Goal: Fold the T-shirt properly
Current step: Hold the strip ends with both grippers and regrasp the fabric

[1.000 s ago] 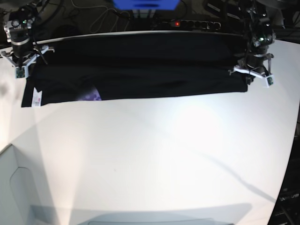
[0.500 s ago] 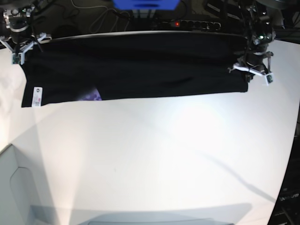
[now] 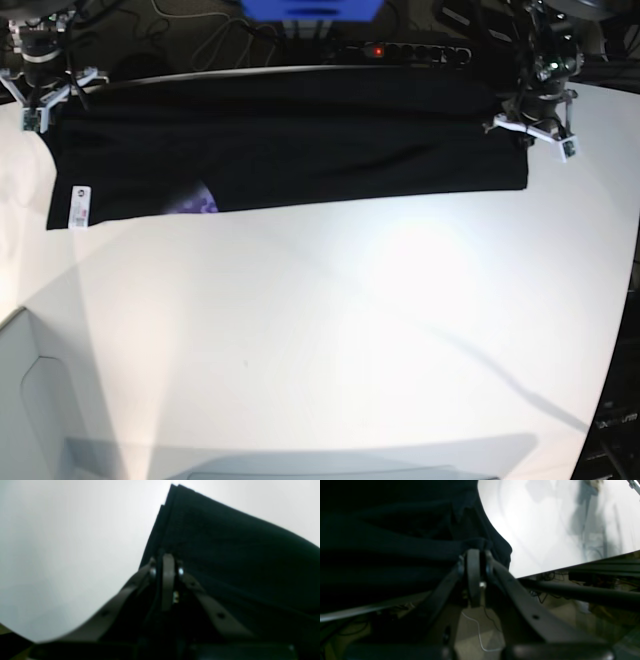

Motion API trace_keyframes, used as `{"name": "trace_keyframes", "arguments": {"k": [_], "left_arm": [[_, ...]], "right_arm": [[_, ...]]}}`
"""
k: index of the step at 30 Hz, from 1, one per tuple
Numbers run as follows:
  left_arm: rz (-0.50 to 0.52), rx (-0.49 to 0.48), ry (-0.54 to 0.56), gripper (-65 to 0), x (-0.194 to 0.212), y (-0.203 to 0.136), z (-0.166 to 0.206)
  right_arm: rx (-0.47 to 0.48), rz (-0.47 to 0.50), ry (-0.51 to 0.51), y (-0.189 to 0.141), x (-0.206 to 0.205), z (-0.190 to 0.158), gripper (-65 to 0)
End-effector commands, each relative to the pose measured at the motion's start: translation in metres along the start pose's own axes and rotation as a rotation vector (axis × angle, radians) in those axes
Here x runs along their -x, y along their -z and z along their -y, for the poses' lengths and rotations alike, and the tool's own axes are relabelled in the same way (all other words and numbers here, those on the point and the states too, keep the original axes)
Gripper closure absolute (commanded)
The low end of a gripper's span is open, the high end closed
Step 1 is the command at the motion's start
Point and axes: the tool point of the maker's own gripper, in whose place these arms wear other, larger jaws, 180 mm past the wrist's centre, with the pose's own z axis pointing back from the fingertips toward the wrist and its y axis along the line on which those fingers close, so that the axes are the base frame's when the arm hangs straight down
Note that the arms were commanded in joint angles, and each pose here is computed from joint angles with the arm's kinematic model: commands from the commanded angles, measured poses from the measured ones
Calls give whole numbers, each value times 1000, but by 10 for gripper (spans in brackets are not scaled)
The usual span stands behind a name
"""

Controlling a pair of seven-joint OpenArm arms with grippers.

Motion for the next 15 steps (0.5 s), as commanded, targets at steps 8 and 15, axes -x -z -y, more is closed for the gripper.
{"name": "trace_keyframes", "arguments": {"k": [8, 15], "left_arm": [[8, -15, 8, 0, -1, 3, -6], [-16, -16, 4, 0, 8, 7, -7]], "right_arm": [[10, 75, 24, 4, -24, -1, 0], [10, 153, 61, 18, -56, -4, 0]]}}
